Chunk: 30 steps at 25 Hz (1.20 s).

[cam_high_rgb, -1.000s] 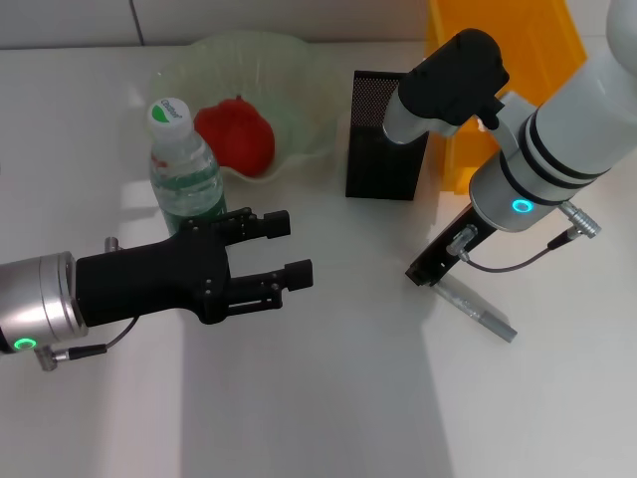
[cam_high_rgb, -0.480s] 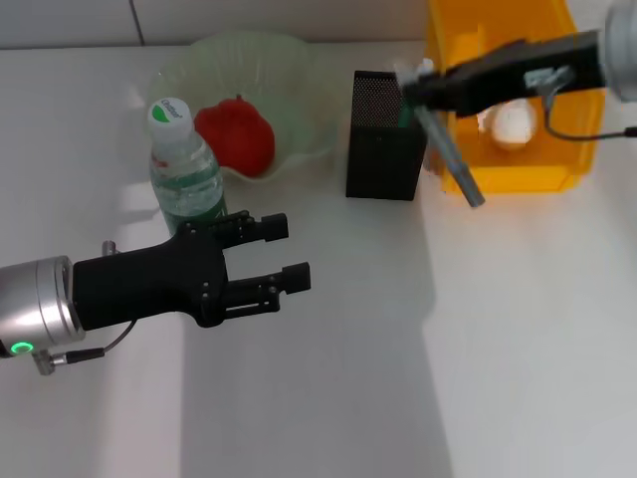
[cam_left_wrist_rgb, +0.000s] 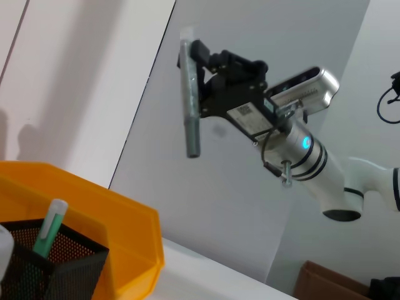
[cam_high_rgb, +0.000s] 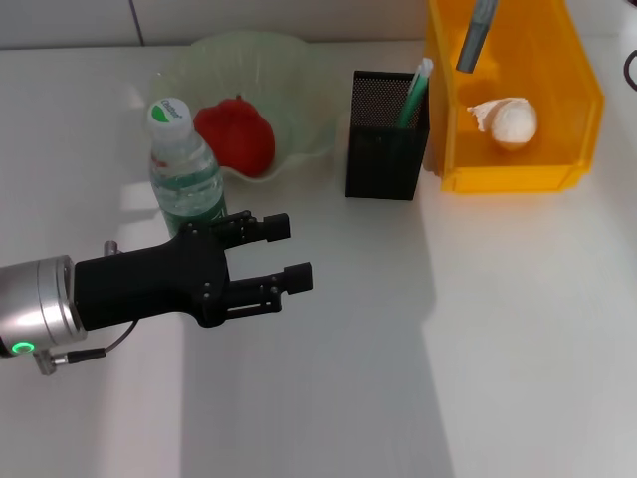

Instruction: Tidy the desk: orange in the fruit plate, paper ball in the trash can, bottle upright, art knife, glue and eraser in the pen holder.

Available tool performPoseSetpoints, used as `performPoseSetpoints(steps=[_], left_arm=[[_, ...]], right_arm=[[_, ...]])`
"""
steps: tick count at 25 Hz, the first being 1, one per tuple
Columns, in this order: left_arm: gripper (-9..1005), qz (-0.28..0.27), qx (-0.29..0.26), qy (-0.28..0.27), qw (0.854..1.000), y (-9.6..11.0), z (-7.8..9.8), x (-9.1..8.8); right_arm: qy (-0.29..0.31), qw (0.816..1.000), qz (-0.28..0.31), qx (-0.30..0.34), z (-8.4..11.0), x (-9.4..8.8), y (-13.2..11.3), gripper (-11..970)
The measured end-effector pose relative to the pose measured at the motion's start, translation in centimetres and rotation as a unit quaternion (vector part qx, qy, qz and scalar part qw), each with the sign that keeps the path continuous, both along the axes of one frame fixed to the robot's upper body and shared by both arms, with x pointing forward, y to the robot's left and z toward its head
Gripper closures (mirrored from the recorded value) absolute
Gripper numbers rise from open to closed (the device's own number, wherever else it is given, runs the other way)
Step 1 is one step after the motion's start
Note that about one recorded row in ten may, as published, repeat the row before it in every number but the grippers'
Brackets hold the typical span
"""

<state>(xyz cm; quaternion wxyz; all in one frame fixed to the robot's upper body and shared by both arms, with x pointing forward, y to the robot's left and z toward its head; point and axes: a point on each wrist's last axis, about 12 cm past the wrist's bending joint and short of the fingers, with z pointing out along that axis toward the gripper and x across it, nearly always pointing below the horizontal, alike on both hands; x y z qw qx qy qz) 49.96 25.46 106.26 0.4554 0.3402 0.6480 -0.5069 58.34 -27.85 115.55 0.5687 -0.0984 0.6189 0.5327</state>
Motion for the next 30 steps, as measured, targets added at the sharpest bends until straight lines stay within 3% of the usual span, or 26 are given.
performPoseSetpoints(steps=[4,6,9,24,30], left_arm=[[240,-0.002,0.0,-0.002,1.0,-0.1,0.1,0.1],[239,-0.003,-0.001,-0.002,1.0,-0.2,0.1,0.1],[239,-0.004,-0.002,-0.002,1.0,-0.2,0.1,0.1],[238,-0.002,-0.011,-0.001,1.0,-0.1,0.1,-0.2],[238,-0.004,-0.012,-0.001,1.0,-0.1,0.2,-0.1]], right_arm=[[-0.025,0.997,-0.07,-0.006,-3.8,0.1,1.5,828],[-0.023,0.996,-0.084,-0.011,-4.5,0.1,1.9,828],[0.02,0.992,-0.113,-0.045,-6.2,1.5,3.3,829],[0.052,0.992,-0.084,-0.08,-6.3,2.9,5.6,832],[0.045,0.993,-0.075,-0.076,-6.2,2.7,5.7,629]])
